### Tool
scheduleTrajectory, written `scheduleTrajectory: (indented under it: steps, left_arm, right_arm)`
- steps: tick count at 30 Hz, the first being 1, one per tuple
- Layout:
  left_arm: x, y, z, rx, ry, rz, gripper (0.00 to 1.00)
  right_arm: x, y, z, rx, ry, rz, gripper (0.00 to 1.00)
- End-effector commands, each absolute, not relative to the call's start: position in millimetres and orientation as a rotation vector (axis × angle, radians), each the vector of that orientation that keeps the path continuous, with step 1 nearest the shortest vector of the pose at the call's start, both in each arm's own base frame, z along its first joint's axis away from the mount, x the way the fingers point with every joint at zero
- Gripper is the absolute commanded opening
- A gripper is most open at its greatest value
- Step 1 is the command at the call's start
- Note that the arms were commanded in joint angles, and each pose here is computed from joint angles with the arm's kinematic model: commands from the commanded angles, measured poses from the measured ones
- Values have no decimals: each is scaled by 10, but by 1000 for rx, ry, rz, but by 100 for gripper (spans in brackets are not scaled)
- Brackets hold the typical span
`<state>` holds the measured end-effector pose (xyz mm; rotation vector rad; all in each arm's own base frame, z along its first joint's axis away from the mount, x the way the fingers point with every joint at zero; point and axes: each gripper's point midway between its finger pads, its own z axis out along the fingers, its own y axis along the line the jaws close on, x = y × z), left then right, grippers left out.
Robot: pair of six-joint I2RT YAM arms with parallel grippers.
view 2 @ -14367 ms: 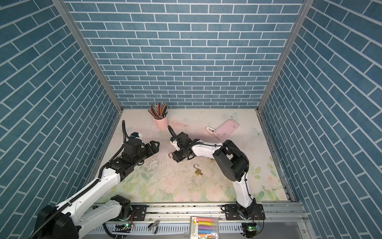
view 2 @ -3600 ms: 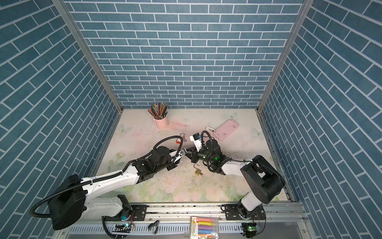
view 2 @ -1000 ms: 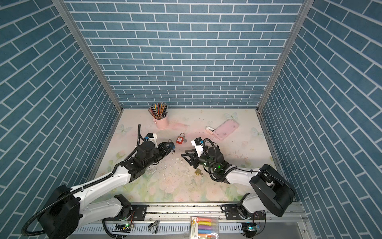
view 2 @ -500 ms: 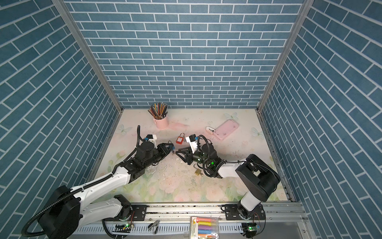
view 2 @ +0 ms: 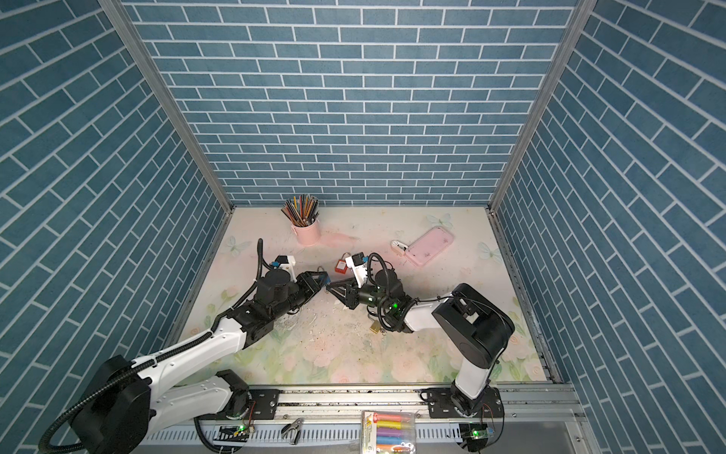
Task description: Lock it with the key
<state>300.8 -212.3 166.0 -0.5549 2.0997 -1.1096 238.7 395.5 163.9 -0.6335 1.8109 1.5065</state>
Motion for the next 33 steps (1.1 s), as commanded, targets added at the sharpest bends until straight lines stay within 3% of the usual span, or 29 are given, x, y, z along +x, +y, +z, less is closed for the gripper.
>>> scheduleTrajectory:
  steps: [1, 6, 20, 27, 33]
  left_arm:
    - [3060, -2102, 1812, -558, 2029, -1145, 0]
    - [3066, -2129, 1811, -552, 2031, -1154, 0]
    - [3087, -2143, 1820, -549, 2028, -1156, 0]
    - [3176, -2071, 1888, -566, 1999, -1124, 0]
    - [3426, -1645, 2029, -739, 1895, -1038, 0]
  right_arm:
    - [2372, 4017, 1730, -633, 1782, 1553, 22]
    - [2378, 4028, 1702, -632, 1792, 1556, 20]
    - [2375, 4056, 1669, -637, 1807, 1566, 0]
    - [2333, 4033, 1624, -653, 1825, 1564, 0]
    - [2220, 3907, 1464, -711, 1879, 1493, 0]
